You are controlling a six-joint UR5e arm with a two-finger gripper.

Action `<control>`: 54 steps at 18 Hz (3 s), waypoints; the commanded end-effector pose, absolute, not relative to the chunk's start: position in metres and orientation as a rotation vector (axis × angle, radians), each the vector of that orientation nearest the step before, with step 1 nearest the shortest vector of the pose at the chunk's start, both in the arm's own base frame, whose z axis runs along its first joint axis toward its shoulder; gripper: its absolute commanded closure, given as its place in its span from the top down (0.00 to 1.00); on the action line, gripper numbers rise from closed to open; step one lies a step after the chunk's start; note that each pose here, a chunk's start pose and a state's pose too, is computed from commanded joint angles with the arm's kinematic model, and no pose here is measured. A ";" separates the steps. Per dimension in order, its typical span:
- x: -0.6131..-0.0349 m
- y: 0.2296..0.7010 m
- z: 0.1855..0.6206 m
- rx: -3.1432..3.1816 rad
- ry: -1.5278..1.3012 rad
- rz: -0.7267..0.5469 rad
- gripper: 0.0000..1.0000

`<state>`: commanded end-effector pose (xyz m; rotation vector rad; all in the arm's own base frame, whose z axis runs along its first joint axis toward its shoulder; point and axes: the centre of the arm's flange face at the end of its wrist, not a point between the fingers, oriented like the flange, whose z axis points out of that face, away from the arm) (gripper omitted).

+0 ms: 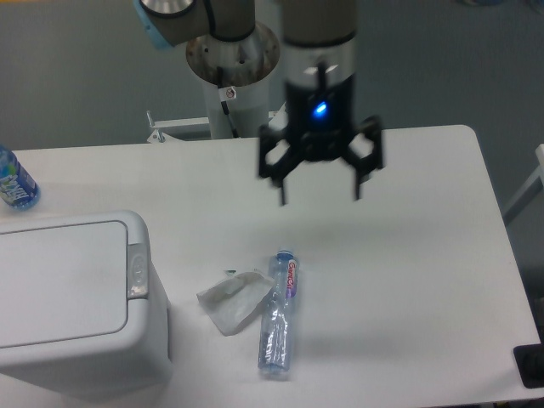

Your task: Open the trash can

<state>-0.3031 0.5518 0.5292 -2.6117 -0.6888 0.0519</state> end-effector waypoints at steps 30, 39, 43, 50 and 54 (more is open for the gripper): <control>-0.258 0.607 0.485 -2.580 -0.692 -0.212 1.00; -0.257 0.610 0.477 -2.589 -0.690 -0.216 1.00; -0.257 0.610 0.478 -2.588 -0.689 -0.215 1.00; -0.258 0.610 0.485 -2.577 -0.683 -0.209 1.00; -0.258 0.610 0.483 -2.579 -0.682 -0.208 1.00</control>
